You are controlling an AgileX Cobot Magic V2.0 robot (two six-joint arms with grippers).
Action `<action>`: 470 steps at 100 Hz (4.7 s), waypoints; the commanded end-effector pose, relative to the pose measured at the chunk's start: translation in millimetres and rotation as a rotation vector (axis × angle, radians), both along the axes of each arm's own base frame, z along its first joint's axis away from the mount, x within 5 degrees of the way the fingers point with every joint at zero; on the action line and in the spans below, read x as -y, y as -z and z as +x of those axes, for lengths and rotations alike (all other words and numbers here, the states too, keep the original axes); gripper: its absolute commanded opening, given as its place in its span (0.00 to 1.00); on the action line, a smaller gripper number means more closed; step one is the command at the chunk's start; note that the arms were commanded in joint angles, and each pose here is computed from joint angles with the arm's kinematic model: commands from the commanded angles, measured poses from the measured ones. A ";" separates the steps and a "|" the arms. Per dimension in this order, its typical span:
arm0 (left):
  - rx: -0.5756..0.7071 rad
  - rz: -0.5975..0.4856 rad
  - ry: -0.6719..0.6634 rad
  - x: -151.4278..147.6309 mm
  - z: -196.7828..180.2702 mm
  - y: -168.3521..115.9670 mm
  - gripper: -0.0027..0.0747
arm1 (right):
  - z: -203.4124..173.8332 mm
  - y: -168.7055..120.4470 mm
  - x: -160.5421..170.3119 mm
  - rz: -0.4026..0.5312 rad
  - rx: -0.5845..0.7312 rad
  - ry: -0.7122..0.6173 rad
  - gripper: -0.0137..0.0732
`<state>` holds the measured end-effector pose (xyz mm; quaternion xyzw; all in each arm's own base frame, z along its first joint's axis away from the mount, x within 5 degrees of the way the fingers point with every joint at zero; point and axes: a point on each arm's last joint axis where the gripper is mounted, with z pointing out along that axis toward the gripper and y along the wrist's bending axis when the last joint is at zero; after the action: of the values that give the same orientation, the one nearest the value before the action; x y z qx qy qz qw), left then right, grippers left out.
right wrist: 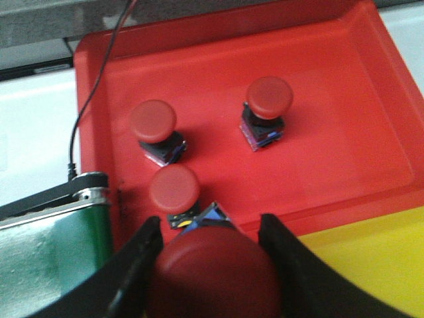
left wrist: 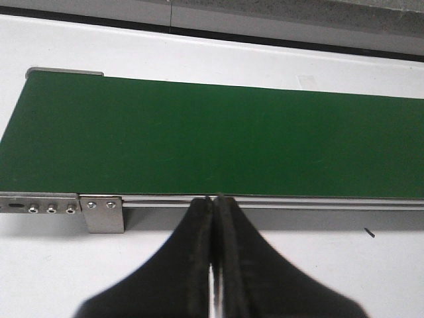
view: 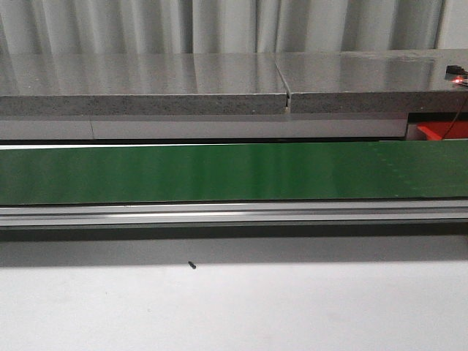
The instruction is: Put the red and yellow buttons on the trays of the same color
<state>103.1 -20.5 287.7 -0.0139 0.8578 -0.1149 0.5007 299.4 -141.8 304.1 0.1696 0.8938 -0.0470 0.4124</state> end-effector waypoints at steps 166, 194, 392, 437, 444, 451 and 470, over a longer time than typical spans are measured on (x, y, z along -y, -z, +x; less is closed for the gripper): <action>0.102 -0.030 -0.006 0.7 3.1 -15.8 0.01 | 71.1 46.5 64.1 0.042 0.021 0.100 0.75; 0.102 -0.030 -0.006 0.7 3.1 -15.8 0.01 | 45.5 7.1 35.0 -0.019 0.124 0.082 0.64; 0.102 -0.030 -0.006 0.7 3.1 -15.8 0.01 | -201.0 -14.6 -142.1 -0.046 0.606 -0.285 0.05; 0.102 -0.030 -0.006 0.7 3.1 -15.8 0.01 | -229.3 23.7 -141.1 -0.094 0.634 -0.259 0.05; 0.102 -0.030 -0.006 0.7 3.1 -15.8 0.01 | -233.1 31.0 -139.4 -0.082 0.648 -0.229 0.05; 0.102 -0.030 -0.006 0.7 3.1 -15.8 0.01 | -236.6 38.3 -138.0 -0.104 0.689 -0.216 0.05; 0.102 -0.030 -0.006 0.7 3.1 -15.8 0.01 | -240.6 64.7 -138.7 -0.126 0.781 -0.231 0.05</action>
<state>103.1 -20.5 287.7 -0.0139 0.8578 -0.1149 0.5007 59.7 -2.7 233.6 0.0539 0.7236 0.0167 0.6879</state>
